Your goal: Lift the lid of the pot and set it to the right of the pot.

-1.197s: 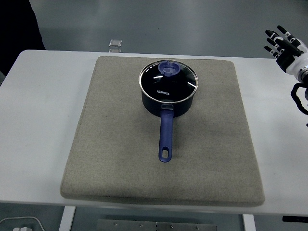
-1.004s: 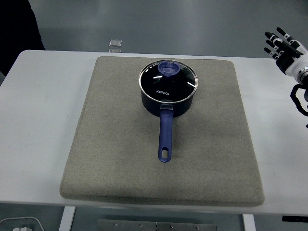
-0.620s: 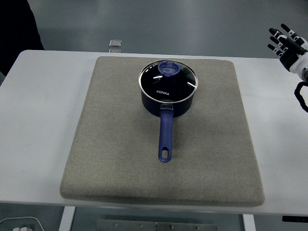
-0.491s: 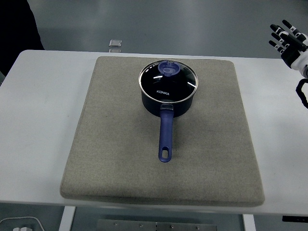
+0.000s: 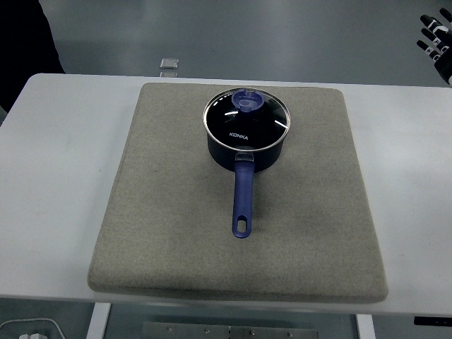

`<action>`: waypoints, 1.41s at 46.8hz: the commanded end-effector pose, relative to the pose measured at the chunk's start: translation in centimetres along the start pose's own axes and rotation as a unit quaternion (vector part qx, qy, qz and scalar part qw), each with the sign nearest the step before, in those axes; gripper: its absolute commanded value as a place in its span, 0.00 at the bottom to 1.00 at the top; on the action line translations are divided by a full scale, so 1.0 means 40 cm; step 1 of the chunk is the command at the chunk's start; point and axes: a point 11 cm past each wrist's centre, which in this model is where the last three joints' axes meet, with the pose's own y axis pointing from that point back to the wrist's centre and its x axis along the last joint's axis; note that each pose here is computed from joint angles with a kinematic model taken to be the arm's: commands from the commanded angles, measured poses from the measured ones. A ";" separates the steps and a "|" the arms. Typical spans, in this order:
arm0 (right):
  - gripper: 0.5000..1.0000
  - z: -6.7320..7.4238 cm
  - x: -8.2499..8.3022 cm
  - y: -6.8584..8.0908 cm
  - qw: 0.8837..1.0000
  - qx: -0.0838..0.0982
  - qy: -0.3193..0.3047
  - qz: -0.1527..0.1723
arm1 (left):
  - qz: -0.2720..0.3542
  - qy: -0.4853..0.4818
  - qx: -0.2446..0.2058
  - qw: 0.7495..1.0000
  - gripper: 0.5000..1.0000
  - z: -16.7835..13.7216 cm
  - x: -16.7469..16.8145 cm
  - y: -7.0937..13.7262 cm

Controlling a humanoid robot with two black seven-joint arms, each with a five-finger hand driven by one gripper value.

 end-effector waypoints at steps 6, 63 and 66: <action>0.84 0.005 0.007 0.003 1.000 -0.001 0.000 0.003 | 0.000 0.000 0.000 1.000 1.00 0.000 0.000 0.000; 0.84 0.003 0.027 0.010 0.999 -0.014 0.043 0.002 | 0.000 0.000 0.001 1.000 1.00 -0.002 0.000 0.000; 0.84 0.002 0.026 0.009 0.998 -0.018 0.054 0.000 | 0.000 0.000 0.001 1.000 1.00 -0.002 0.000 0.000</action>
